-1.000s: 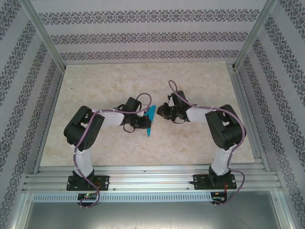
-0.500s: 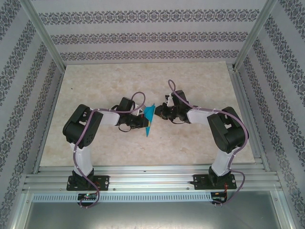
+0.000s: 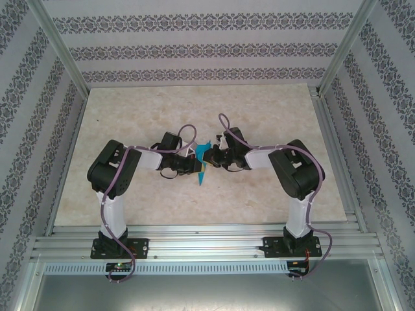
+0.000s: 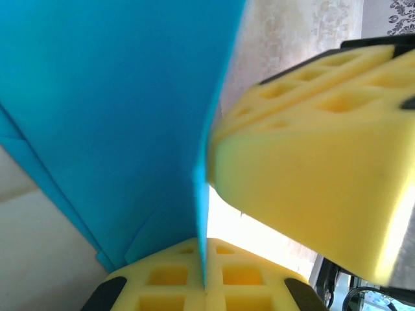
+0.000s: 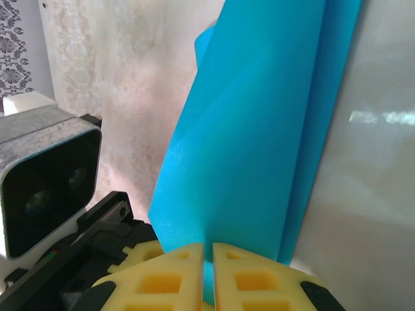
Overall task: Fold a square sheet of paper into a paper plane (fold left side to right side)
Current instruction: Fold the wing for the fifth time at the center of the table.
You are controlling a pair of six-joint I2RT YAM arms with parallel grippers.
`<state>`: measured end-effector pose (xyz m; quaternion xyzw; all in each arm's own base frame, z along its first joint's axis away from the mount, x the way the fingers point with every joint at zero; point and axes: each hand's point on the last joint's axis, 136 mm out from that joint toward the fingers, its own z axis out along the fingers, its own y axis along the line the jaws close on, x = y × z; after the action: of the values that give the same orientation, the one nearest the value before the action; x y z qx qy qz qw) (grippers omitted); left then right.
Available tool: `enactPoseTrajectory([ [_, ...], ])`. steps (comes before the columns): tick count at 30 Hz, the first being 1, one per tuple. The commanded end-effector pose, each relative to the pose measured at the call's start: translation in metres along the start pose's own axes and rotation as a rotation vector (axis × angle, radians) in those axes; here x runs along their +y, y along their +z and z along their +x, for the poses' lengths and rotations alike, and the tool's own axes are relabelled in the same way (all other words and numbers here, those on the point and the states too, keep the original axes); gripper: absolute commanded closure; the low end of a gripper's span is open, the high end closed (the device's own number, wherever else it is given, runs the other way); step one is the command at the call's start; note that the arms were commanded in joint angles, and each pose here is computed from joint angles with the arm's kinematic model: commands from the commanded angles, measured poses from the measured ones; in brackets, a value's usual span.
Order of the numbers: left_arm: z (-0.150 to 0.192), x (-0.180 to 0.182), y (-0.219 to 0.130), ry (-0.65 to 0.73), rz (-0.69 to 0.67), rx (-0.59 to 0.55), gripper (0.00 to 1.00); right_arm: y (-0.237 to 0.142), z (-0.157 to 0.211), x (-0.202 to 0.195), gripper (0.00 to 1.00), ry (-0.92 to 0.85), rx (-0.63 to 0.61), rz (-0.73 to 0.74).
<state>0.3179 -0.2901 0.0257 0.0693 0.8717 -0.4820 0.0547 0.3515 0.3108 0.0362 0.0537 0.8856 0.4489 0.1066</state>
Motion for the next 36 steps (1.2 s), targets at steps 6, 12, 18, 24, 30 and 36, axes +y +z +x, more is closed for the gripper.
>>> enactPoseTrajectory([
  [6,-0.003,0.013,0.000,-0.033,0.004,-0.005,1.00,0.011,-0.014,-0.002,0.88,0.004,-0.045,-0.010],
  [12,0.000,0.019,-0.003,-0.055,-0.005,-0.002,0.93,0.014,-0.014,-0.015,0.88,0.024,-0.049,0.023],
  [18,0.007,0.022,-0.012,-0.074,-0.025,0.003,0.84,0.013,-0.013,-0.027,0.88,0.020,-0.046,0.088],
  [24,0.017,0.018,-0.028,-0.068,-0.058,-0.002,0.72,0.012,-0.011,-0.031,0.88,0.017,-0.039,0.117],
  [30,0.023,-0.009,-0.050,-0.016,-0.058,-0.052,0.79,0.014,-0.011,-0.029,0.88,0.018,-0.036,0.117],
  [36,0.031,-0.045,-0.040,0.034,0.005,-0.049,0.90,0.012,-0.009,-0.030,0.88,0.014,-0.034,0.120],
])
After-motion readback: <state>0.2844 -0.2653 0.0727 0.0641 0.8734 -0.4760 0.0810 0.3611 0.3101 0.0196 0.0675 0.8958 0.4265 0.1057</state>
